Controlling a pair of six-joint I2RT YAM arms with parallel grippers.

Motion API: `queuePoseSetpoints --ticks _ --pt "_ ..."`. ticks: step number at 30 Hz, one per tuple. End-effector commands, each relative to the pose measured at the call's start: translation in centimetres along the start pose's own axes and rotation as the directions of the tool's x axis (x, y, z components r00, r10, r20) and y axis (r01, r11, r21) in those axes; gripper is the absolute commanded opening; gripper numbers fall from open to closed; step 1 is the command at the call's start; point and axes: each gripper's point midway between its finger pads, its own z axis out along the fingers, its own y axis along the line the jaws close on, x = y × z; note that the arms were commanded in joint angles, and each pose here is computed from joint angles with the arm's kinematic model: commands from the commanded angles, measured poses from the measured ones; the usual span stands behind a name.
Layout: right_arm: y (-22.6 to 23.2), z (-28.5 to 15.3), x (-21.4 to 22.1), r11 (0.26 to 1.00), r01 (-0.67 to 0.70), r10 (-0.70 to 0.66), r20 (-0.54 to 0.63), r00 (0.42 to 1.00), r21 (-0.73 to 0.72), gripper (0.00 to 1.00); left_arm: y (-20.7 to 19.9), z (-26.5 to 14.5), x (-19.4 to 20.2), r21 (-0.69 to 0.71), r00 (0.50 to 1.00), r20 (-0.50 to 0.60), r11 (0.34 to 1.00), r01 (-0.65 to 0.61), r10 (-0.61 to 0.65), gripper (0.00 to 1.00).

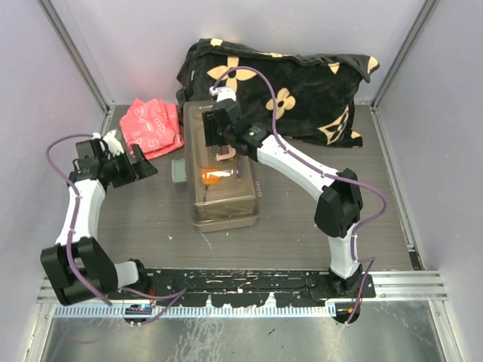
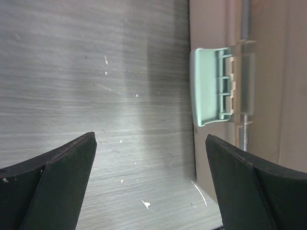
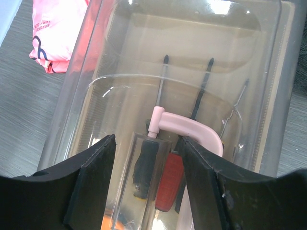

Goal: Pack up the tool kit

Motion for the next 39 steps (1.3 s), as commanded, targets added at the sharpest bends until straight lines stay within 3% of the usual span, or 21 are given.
queuePoseSetpoints --ticks 1,6,8,12,16,18,25,31,39 --pt "-8.7 3.1 8.8 0.967 0.118 -0.055 -0.269 0.962 0.225 0.64 -2.7 -5.1 -7.5 -0.112 0.932 0.308 0.980 -0.162 0.189 0.98" --pt "-8.5 2.8 8.3 0.969 0.120 -0.061 -0.262 0.963 0.215 0.65 -9.0 -9.5 -9.6 0.050 0.829 0.500 0.947 -0.317 0.251 0.98" --pt "-8.4 2.7 8.3 0.970 0.122 -0.064 -0.262 0.963 0.210 0.65 -9.6 -9.6 -9.1 0.107 0.850 0.494 0.958 -0.265 0.180 0.98" --pt "-8.4 2.4 8.1 0.971 0.123 -0.068 -0.260 0.963 0.203 0.66 -10.9 -6.7 -7.7 0.310 0.911 0.401 0.922 -0.231 0.093 0.98" --pt "-8.5 2.0 7.9 0.971 0.131 -0.076 -0.258 0.963 0.202 0.66 -9.3 -2.4 -6.8 0.417 0.981 0.192 0.906 -0.074 -0.008 0.98" --pt "-8.4 2.0 8.0 0.972 0.130 -0.076 -0.261 0.962 0.197 0.66 -9.0 -0.4 -6.3 0.508 0.993 0.089 0.861 0.020 -0.076 0.98" --pt "-8.5 2.2 8.5 0.970 0.140 -0.082 -0.273 0.958 0.197 0.66 -5.7 4.4 -4.8 0.465 0.983 0.026 0.873 0.148 -0.181 0.98" --pt "-8.5 2.4 8.6 0.970 0.141 -0.084 -0.275 0.958 0.197 0.66 -5.9 7.1 -2.8 0.523 0.951 -0.132 0.796 0.305 -0.278 0.98" --pt "-8.8 2.7 9.3 0.967 0.154 -0.091 -0.290 0.953 0.203 0.66 -7.0 10.1 -0.2 0.552 0.929 -0.256 0.748 0.368 -0.267 0.98"
